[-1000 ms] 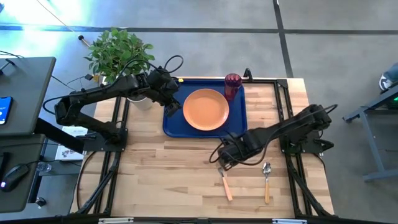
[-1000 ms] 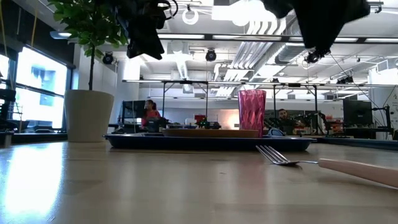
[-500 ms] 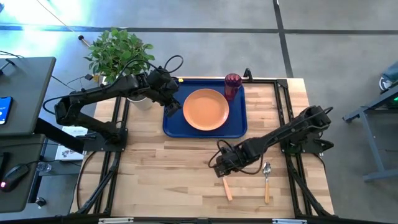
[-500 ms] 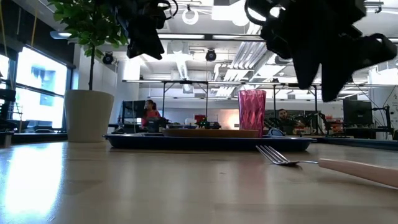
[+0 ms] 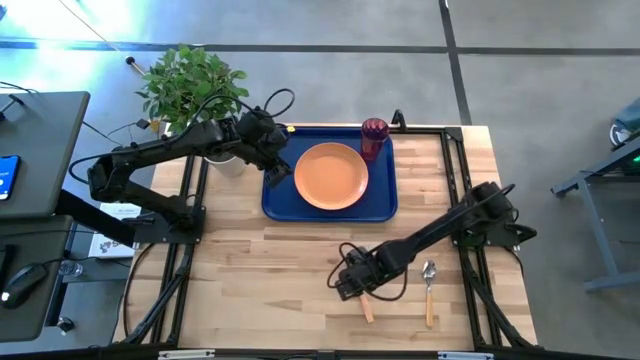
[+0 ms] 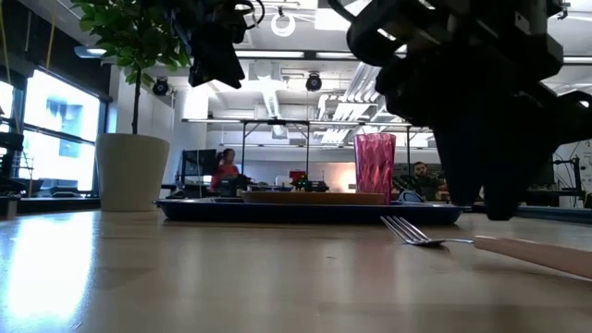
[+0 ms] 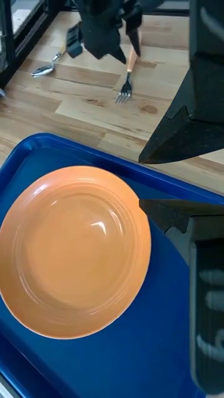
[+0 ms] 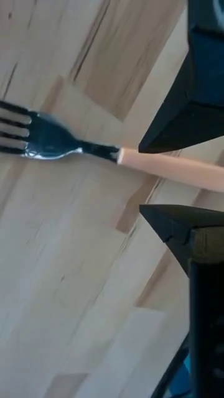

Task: Pick and place plate/cup/fork/spoon on tray
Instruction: Put the fork on the tray to the left of the plate

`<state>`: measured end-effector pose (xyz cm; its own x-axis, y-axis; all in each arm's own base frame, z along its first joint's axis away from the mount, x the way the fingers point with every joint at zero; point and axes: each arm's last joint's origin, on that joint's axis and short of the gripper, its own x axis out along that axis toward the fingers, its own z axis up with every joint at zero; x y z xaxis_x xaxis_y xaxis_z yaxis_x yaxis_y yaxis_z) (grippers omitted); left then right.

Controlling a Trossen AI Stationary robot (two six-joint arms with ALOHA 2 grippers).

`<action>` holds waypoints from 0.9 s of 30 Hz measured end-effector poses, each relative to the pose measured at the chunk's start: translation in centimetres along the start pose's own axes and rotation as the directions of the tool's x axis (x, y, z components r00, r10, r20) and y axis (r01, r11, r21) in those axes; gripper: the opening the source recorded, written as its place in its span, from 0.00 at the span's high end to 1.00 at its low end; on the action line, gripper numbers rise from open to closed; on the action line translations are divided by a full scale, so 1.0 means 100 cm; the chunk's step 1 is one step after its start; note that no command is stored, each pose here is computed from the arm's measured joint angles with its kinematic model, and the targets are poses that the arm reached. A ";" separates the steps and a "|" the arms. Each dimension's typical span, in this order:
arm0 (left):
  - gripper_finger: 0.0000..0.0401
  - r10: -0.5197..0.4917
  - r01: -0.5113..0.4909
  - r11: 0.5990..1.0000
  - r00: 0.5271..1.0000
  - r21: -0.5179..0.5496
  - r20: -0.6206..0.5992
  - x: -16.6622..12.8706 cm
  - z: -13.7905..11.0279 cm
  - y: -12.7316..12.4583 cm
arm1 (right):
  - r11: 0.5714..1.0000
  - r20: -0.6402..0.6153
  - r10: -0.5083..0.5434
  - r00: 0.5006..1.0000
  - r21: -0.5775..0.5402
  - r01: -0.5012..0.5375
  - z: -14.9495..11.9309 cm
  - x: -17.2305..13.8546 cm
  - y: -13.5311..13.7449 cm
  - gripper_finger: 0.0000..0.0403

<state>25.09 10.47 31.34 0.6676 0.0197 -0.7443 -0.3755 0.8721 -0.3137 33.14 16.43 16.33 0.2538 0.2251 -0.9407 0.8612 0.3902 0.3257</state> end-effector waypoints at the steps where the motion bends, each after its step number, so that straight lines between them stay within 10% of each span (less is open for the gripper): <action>1: 0.77 0.000 0.000 1.000 1.000 -0.001 0.001 0.000 0.000 0.000 | 1.000 0.000 -0.003 1.000 0.002 0.003 0.000 0.001 0.001 0.67; 15: 0.77 0.001 -0.001 1.000 1.000 -0.001 -0.003 0.000 0.000 0.000 | 0.992 0.006 -0.110 0.994 0.062 0.109 0.003 0.028 -0.004 0.68; 27: 0.77 0.009 -0.009 1.000 0.998 -0.010 -0.069 0.000 -0.007 -0.001 | 0.989 0.012 -0.134 0.991 0.070 0.133 0.004 0.029 -0.007 0.96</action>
<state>24.67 10.07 30.93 0.6185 -0.0065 -0.7857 -0.3880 0.8670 -0.3127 33.45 16.46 13.31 0.1415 0.1602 -0.9769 0.9159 0.3534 0.1906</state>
